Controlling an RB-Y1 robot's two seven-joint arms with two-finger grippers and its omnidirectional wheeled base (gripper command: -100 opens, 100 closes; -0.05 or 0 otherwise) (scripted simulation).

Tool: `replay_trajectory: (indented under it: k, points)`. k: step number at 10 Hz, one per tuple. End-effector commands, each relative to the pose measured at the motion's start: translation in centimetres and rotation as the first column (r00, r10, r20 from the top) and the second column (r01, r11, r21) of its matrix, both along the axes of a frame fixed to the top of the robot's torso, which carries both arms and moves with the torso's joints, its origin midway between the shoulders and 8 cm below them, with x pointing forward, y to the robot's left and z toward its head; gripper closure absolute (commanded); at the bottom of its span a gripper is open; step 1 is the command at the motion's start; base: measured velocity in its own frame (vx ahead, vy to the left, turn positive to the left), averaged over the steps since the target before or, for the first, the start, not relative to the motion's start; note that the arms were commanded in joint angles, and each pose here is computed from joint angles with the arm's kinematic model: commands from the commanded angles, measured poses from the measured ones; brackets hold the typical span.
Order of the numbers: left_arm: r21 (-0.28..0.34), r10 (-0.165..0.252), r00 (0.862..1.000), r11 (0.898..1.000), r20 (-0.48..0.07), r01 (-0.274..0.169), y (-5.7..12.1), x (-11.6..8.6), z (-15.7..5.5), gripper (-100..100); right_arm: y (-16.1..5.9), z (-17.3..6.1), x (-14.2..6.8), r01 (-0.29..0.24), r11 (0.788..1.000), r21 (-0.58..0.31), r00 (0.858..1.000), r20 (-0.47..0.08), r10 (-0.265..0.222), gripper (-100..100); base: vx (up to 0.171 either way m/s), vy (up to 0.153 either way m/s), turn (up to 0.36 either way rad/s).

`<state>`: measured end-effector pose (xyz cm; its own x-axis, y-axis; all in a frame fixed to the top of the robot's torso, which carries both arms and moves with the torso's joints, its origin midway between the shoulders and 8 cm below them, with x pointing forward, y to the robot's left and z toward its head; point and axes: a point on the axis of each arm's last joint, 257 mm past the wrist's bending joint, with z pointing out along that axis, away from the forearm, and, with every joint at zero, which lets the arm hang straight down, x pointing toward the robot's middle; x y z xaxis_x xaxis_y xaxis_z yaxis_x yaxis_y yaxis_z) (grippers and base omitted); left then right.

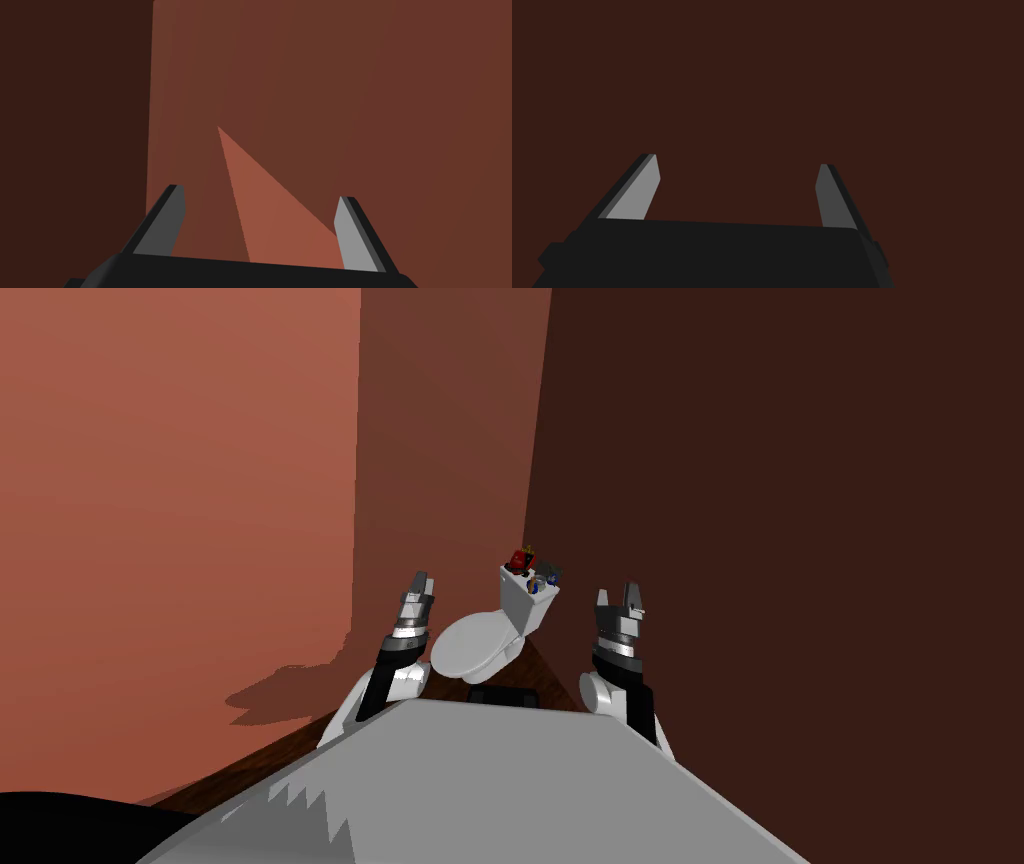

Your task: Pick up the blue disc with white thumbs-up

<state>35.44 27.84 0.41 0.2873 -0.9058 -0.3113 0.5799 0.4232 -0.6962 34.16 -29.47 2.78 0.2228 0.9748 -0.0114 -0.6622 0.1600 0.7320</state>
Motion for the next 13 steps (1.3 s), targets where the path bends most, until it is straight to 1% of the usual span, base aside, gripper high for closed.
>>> replay_trajectory:
  k: [1, 4, 7, 10, 12, 13]
  points:
    - [0.000, 0.000, 1.000, 1.000, 0.000, 0.000, 0.0, 0.0, 0.0, 0, 0.3, -0.3, 0.2, -0.013, 0.999, -0.030, 1.000, -0.015, 0.013, -100, 0.000, 0.002, 0.036]
    - [0.000, 0.000, 1.000, 1.000, 0.000, 0.000, 0.0, 0.0, 0.0, 0, 1.1, -1.5, 1.0, -0.047, 0.993, -0.107, 0.997, -0.066, 0.040, -100, 0.000, 0.005, 0.064]
    - [0.000, 0.000, 1.000, 1.000, 0.000, 0.000, 0.0, 0.0, 0.0, 0, 1.7, -3.6, 1.8, -0.086, 0.977, -0.194, 0.989, -0.138, 0.059, -100, -0.001, 0.009, 0.108]
    - [0.000, 0.000, 1.000, 1.000, 0.000, 0.000, 0.0, 0.0, 0.0, 0, 2.0, -6.1, 2.7, -0.128, 0.950, -0.285, 0.973, -0.222, 0.064, -100, 0.000, 0.013, 0.140]
    - [0.000, 0.000, 1.000, 1.000, 0.000, 0.000, 0.0, 0.0, 0.0, 0, 2.0, -8.0, 3.1, -0.155, 0.927, -0.341, 0.959, -0.278, 0.058, -100, 0.000, 0.014, 0.143]
    - [0.000, 0.000, 1.000, 1.000, 0.000, 0.000, 0.0, 0.0, 0.0, 0, 1.9, -8.9, 3.3, -0.171, 0.913, -0.371, 0.950, -0.308, 0.053, -100, 0.001, 0.016, 0.160]
